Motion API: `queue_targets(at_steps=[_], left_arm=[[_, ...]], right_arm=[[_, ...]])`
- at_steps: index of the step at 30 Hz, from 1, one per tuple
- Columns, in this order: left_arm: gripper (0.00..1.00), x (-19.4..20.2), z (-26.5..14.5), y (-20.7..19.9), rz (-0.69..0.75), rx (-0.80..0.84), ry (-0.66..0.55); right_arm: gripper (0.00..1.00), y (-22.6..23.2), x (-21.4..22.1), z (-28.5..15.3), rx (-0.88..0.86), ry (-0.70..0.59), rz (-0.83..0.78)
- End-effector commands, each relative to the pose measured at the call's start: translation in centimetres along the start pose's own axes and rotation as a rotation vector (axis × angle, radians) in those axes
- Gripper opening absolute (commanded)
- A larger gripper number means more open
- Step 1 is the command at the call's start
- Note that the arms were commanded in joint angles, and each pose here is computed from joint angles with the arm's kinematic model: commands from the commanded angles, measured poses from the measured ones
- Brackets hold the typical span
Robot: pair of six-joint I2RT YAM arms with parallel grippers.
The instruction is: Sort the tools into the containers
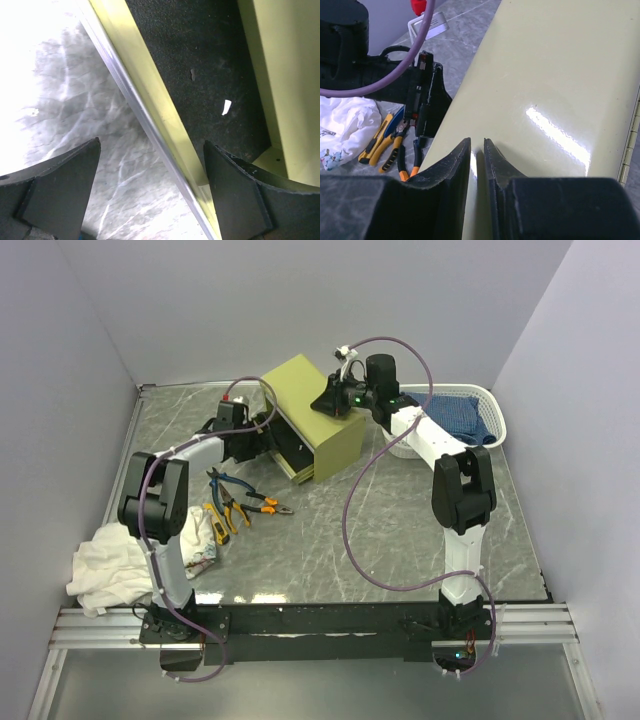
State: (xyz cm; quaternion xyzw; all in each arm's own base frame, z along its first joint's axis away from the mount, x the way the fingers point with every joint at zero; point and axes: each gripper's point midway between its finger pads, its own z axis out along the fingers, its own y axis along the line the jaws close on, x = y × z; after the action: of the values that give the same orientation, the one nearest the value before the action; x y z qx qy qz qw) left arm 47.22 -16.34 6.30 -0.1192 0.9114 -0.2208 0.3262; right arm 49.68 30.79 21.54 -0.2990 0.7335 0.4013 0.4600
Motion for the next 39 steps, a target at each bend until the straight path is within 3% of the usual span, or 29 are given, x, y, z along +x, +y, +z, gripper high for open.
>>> queue_targets(at_steps=[1, 7, 9, 12, 15, 21, 27, 39], left_arm=[[0.89, 1.5, -1.5, 3.7, 0.045, -0.137, 0.038], [0.95, -0.9, -3.1, 1.4, 0.158, -0.028, -0.021], [0.99, -2.9, -4.9, -0.2, 0.208, 0.009, -0.073], [0.97, -4.5, -7.8, -0.5, 0.289, 0.005, -0.125], [0.96, -4.1, -9.8, 1.7, 0.269, -0.067, -0.090], [0.99, -0.8, -12.5, 10.9, 0.157, -0.348, -0.015], [0.74, 3.5, -12.8, 14.1, 0.249, -0.384, 0.128], [0.63, 4.3, -10.9, 15.3, 0.206, -0.377, 0.160]], right_arm=[[0.25, -2.1, 5.1, -0.1, 0.088, 0.136, 0.103], [0.25, -2.0, 5.5, -0.4, 0.088, 0.144, 0.104], [0.25, -2.0, 5.6, -0.4, 0.091, 0.147, 0.103], [0.25, -2.0, 5.5, -0.6, 0.089, 0.148, 0.106], [0.25, -2.2, 5.3, -0.7, 0.089, 0.145, 0.111], [0.26, -2.7, 4.7, -0.9, 0.093, 0.129, 0.114], [0.26, -2.6, 4.9, -1.0, 0.089, 0.127, 0.118], [0.26, -2.8, 5.1, -1.1, 0.103, 0.129, 0.118]])
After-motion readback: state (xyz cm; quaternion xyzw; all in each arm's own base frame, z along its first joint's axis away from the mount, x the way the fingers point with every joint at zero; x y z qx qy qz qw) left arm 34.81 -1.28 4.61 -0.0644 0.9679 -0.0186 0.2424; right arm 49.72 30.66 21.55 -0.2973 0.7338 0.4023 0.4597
